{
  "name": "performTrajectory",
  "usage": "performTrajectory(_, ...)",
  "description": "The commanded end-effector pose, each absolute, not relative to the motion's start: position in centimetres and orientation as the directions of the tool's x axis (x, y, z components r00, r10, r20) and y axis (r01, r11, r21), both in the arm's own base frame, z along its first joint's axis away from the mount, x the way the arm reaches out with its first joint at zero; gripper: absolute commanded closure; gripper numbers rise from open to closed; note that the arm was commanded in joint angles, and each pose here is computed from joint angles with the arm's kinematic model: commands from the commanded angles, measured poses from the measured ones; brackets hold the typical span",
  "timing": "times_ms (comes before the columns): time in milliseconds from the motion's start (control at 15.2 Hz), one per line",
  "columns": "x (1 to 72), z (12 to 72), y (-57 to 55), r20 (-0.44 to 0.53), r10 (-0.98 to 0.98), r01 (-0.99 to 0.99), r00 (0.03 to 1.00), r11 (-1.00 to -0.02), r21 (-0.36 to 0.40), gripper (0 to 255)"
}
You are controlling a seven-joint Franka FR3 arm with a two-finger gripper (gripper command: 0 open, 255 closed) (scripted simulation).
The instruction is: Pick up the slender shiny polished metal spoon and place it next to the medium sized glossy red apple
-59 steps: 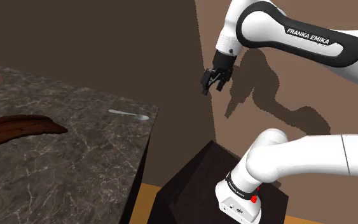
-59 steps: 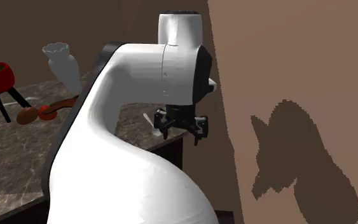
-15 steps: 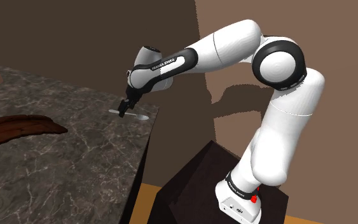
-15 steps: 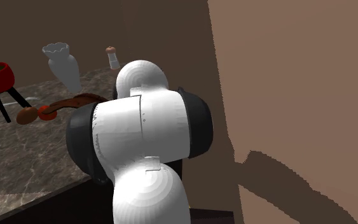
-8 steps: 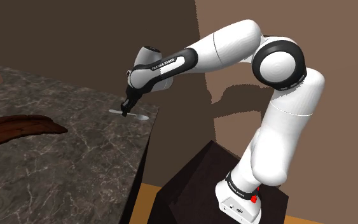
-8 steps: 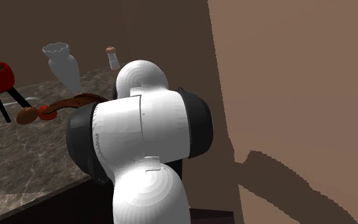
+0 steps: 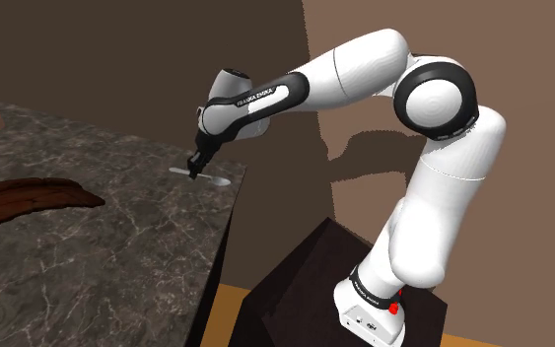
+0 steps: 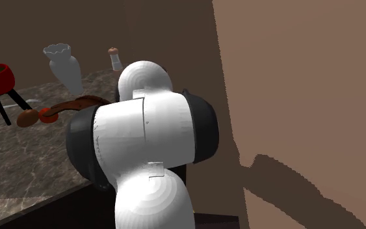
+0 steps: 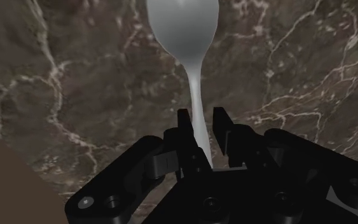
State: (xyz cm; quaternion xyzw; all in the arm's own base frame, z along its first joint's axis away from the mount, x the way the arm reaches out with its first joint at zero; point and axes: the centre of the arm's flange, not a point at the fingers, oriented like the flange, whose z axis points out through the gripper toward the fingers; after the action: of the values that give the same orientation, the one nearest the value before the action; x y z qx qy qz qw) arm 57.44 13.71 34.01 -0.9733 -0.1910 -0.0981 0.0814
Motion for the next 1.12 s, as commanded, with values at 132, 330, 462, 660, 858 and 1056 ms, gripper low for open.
performTrajectory(132,57.5,35.9,13.8,0.222,0.356,0.388,0.908,-0.914,-0.121,255)
performTrajectory(330,57.5,37.5,13.8,0.222,0.356,0.388,0.908,-0.914,-0.121,255)
performTrajectory(462,57.5,38.6,13.8,0.222,0.356,0.388,0.908,-0.914,-0.121,255)
performTrajectory(660,57.5,40.2,13.8,0.222,0.356,0.388,0.908,-0.914,-0.121,255)
performTrajectory(858,57.5,41.8,13.8,0.222,0.356,0.388,0.908,-0.914,-0.121,255)
performTrajectory(1056,57.5,43.3,13.8,0.222,0.356,0.388,0.908,-0.914,-0.121,255)
